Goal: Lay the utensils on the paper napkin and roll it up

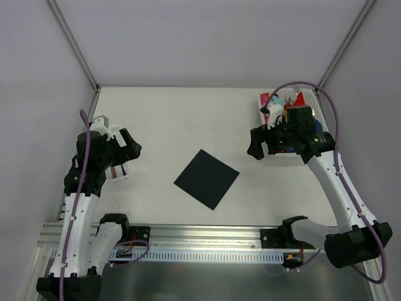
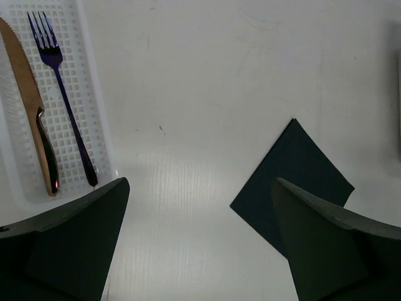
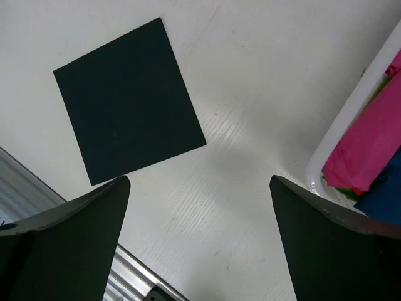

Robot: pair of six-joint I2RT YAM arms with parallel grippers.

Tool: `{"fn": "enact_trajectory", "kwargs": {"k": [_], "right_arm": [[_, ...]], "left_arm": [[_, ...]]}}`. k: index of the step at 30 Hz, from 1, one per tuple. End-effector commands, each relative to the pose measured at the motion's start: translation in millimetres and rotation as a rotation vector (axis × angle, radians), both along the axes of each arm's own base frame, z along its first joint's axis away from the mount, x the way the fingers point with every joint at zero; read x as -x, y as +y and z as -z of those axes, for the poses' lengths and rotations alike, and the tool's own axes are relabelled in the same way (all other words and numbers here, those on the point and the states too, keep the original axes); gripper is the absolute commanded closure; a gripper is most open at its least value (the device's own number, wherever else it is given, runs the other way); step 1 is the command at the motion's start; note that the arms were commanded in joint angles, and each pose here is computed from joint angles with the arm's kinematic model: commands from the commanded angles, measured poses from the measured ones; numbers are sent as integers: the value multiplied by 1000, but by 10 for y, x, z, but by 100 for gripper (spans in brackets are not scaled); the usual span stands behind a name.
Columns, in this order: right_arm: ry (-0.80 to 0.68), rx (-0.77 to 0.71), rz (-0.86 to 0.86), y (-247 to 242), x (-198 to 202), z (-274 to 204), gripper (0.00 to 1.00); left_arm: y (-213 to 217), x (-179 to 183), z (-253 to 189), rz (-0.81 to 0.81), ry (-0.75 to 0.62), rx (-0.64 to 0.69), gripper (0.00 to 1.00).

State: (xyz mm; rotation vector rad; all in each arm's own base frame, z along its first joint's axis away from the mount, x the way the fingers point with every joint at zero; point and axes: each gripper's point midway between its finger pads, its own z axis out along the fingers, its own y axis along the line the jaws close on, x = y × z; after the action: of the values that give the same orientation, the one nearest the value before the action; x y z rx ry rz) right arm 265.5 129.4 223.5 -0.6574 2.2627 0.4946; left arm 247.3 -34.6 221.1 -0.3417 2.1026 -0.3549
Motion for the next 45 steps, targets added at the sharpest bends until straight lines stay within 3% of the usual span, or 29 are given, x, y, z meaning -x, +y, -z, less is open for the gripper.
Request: {"fn": "enact_trajectory", "kwargs": {"k": [1, 9, 20, 28, 38, 45], "right_arm": [[-19, 19, -47, 133, 42, -68, 1], [16, 126, -198, 830, 297, 469, 1], [122, 242, -219, 1508, 349, 1116, 5], [157, 226, -179, 1772, 331, 1566, 11], [184, 343, -99, 1840, 228, 1981, 18], [166, 389, -318, 2059, 185, 2136, 23]], "left_arm": [[-76, 20, -63, 81, -15, -23, 1], [-52, 20, -46, 8, 17, 33, 1], [-44, 32, 163, -117, 96, 151, 1], [49, 86, 228, -182, 93, 140, 1], [121, 122, 396, -239, 146, 131, 1], [126, 115, 406, -229, 151, 117, 1]]}}
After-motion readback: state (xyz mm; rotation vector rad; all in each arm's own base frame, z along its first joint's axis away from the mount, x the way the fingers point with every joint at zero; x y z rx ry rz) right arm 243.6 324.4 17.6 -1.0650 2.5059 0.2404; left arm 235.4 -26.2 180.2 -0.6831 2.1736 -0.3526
